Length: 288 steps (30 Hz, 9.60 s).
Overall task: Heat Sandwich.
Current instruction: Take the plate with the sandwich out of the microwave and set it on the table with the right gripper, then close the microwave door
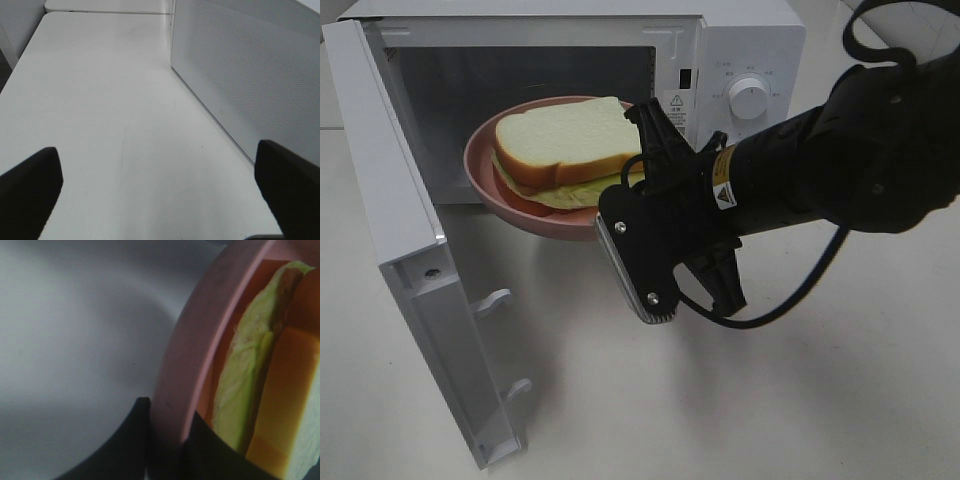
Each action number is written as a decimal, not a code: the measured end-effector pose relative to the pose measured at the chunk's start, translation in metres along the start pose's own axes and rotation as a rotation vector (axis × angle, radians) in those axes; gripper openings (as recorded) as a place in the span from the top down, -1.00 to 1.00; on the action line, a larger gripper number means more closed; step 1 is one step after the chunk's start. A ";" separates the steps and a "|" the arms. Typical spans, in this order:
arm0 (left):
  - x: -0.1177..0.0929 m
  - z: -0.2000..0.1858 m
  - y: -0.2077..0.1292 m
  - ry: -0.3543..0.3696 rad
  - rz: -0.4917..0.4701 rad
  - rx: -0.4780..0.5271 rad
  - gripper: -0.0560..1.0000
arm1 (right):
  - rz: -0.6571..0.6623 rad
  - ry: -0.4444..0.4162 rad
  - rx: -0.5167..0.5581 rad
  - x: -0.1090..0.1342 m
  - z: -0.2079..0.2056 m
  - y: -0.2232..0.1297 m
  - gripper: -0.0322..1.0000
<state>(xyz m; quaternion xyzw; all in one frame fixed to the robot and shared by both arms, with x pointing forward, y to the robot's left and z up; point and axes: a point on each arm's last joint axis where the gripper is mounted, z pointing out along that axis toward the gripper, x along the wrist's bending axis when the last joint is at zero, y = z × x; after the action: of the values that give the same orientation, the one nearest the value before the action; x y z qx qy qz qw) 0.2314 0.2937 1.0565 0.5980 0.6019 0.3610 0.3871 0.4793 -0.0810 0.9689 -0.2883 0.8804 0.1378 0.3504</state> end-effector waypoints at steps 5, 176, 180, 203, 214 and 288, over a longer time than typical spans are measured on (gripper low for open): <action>0.000 0.000 0.000 0.000 0.000 0.000 -0.98 | 0.002 0.023 0.011 0.012 -0.015 -0.003 0.67; 0.000 0.000 0.000 0.000 0.000 0.000 -0.98 | 1.504 -0.028 1.207 0.095 0.000 -0.147 -0.22; 0.000 0.000 0.000 0.000 0.000 0.000 -0.98 | 1.550 -0.050 1.159 0.083 -0.015 -0.144 -0.46; 0.000 0.000 0.000 0.000 0.000 0.000 -0.98 | 1.746 -0.037 0.598 0.034 -0.142 -0.093 -0.54; 0.000 0.000 0.000 0.000 0.000 0.000 -0.98 | 1.711 0.045 0.314 0.043 -0.210 -0.057 -0.54; 0.000 0.000 0.000 0.000 0.000 0.000 -0.98 | 1.852 -0.626 0.153 0.179 -0.287 -0.019 -0.53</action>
<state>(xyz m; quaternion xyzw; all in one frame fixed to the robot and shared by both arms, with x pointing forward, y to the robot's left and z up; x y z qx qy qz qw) 0.2314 0.2937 1.0565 0.5980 0.6019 0.3610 0.3871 0.2310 -0.2972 1.0485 0.5896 0.6322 0.3710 0.3391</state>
